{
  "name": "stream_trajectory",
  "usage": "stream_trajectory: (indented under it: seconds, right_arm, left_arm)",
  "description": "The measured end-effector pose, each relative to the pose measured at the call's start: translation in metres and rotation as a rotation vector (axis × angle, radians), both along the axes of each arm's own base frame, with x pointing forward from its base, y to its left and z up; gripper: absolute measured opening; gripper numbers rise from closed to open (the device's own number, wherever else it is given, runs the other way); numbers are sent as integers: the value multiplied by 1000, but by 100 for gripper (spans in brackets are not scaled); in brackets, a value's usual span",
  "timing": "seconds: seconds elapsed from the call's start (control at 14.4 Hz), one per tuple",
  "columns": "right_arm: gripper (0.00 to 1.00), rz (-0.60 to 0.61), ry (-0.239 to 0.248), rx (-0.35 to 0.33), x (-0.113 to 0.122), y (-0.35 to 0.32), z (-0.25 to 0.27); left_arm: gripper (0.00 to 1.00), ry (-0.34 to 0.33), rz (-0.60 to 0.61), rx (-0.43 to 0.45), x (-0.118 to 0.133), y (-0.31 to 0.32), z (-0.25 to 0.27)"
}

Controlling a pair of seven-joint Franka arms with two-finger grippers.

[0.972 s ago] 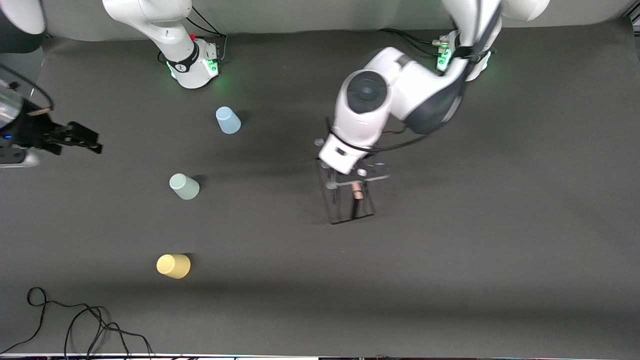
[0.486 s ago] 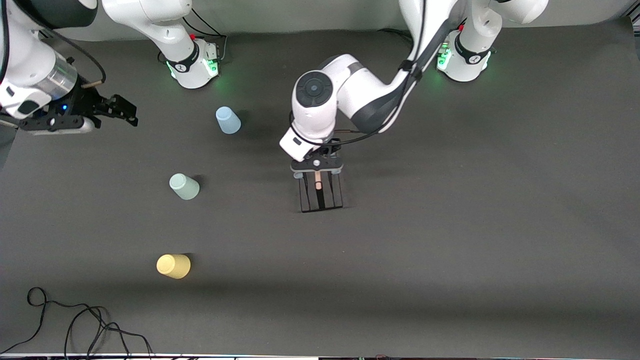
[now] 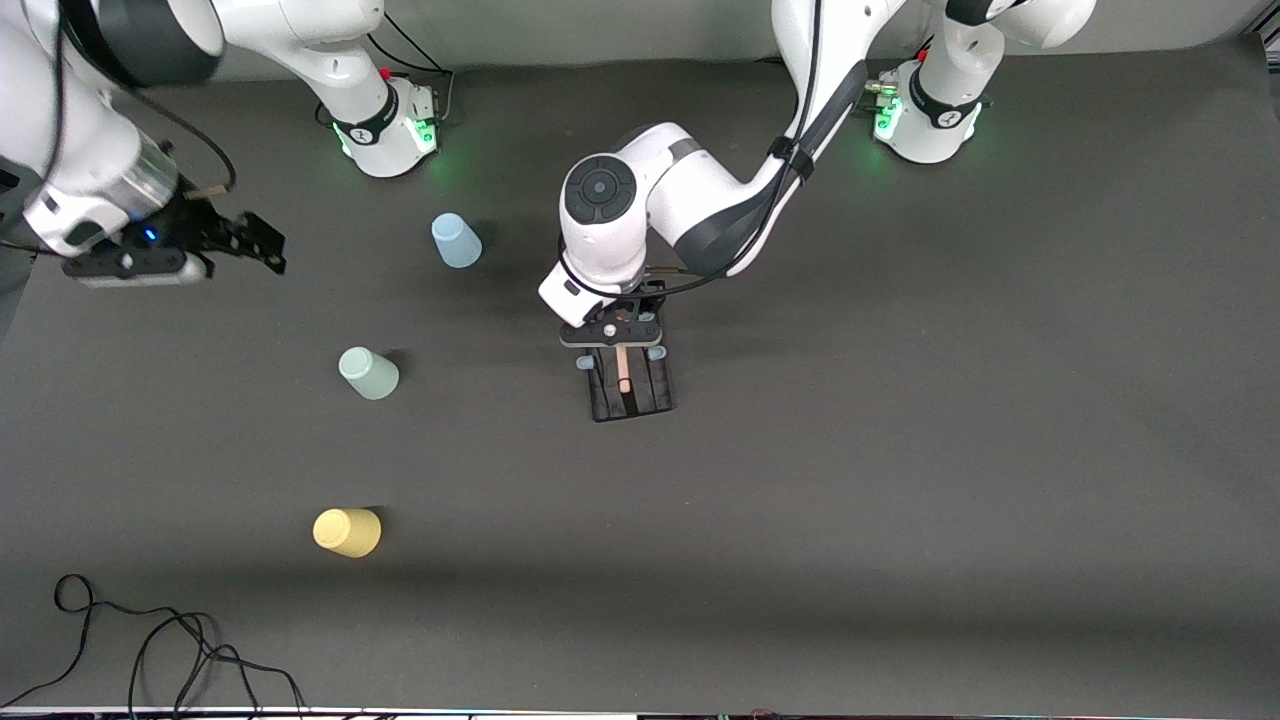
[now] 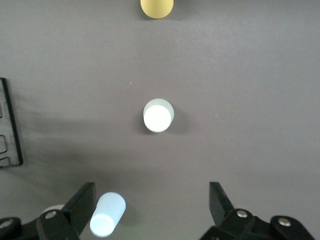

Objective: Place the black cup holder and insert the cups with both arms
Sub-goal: 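Set the cup holder down mid-table with the left gripper while the right gripper reaches, then grasp the pale green cup with the right gripper while the left gripper withdraws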

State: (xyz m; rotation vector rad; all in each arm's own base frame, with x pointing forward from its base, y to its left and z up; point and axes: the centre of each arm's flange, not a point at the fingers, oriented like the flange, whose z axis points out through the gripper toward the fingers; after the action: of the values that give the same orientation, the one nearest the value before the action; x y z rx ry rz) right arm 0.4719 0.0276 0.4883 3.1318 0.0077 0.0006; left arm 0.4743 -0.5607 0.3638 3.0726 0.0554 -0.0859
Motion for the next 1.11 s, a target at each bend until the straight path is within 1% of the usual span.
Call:
stream_trajectory:
  seconds: [0.14, 0.21, 0.35, 0.56, 0.62, 0.76, 0.9, 1.04, 1.11]
  right_arm:
    - [100, 3, -2, -1, 9, 1, -46]
    - [100, 4, -9, 0, 11, 2, -71]
    - [100, 6, -24, 1, 11, 3, -121]
    - [100, 9, -45, 1, 9, 3, -184]
    - [100, 10, -49, 2, 9, 4, -201]
    - [100, 11, -58, 1, 10, 4, -233]
    - [100, 12, -61, 1, 12, 4, -256]
    - [100, 12, -52, 0, 11, 4, -273]
    - [94, 12, -45, 0, 10, 4, -277]
  left_arm:
    - [93, 2, 36, 16, 19, 25, 34]
    - [100, 13, 65, 29, 33, 48, 57]
    - [100, 35, 84, 49, 59, 110, 111]
    - [100, 74, 55, 118, 77, 202, 171]
    - [100, 79, 40, 147, 83, 232, 183]
    - [100, 104, 4, 174, 97, 294, 201]
    - [100, 123, -23, 163, 111, 363, 214]
    - [100, 132, 0, 147, 119, 432, 222]
    - [100, 137, 24, 140, 121, 463, 223]
